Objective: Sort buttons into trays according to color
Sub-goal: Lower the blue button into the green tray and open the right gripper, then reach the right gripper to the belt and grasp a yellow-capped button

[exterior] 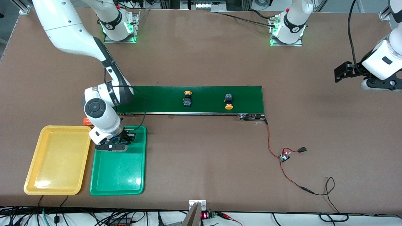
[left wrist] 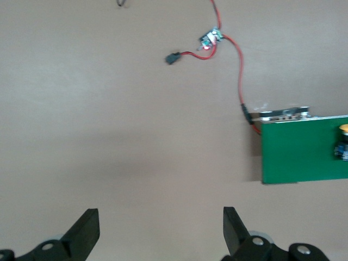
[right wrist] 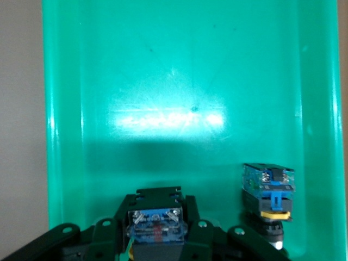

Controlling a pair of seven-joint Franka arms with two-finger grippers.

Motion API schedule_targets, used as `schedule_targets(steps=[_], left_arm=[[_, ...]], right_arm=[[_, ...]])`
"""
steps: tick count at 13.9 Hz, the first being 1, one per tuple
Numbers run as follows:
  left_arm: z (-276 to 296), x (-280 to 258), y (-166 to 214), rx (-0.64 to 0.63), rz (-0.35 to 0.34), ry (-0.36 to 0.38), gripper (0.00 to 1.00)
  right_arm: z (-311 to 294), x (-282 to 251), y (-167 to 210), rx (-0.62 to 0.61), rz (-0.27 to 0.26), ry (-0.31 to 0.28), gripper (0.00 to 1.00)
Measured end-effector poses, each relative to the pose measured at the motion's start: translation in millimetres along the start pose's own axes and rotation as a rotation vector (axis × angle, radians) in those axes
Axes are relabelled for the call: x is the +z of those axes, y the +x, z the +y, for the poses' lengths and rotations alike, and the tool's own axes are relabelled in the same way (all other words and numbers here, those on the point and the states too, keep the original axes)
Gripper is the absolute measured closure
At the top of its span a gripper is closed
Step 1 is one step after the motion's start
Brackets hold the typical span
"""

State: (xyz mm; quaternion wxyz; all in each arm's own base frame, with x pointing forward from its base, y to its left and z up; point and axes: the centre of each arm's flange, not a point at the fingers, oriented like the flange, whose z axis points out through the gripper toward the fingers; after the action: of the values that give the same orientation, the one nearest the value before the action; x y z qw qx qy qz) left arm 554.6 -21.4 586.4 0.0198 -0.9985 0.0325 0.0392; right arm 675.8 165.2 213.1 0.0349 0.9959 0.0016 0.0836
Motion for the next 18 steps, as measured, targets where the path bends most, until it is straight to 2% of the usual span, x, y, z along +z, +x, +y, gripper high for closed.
schedule_targets(steps=[2, 8, 10, 12, 18], left_arm=[[-1, 4, 0, -0.009, -0.006, -0.023, 0.00], [0, 3, 0, -0.009, -0.005, -0.024, 0.00], [0, 3, 0, -0.009, -0.005, -0.024, 0.00], [0, 3, 0, -0.008, -0.004, -0.024, 0.00], [4, 2, 0, -0.003, -0.003, -0.024, 0.00]], right_arm=[[4, 8, 2, 0.005, 0.018, 0.004, 0.57], [4, -3, 8, 0.002, 0.056, 0.013, 0.00], [3, -20, 2, -0.004, 0.050, 0.006, 0.00], [1, -42, -14, -0.017, 0.020, -0.006, 0.00], [-67, -101, -116, 0.041, -0.060, 0.011, 0.00]])
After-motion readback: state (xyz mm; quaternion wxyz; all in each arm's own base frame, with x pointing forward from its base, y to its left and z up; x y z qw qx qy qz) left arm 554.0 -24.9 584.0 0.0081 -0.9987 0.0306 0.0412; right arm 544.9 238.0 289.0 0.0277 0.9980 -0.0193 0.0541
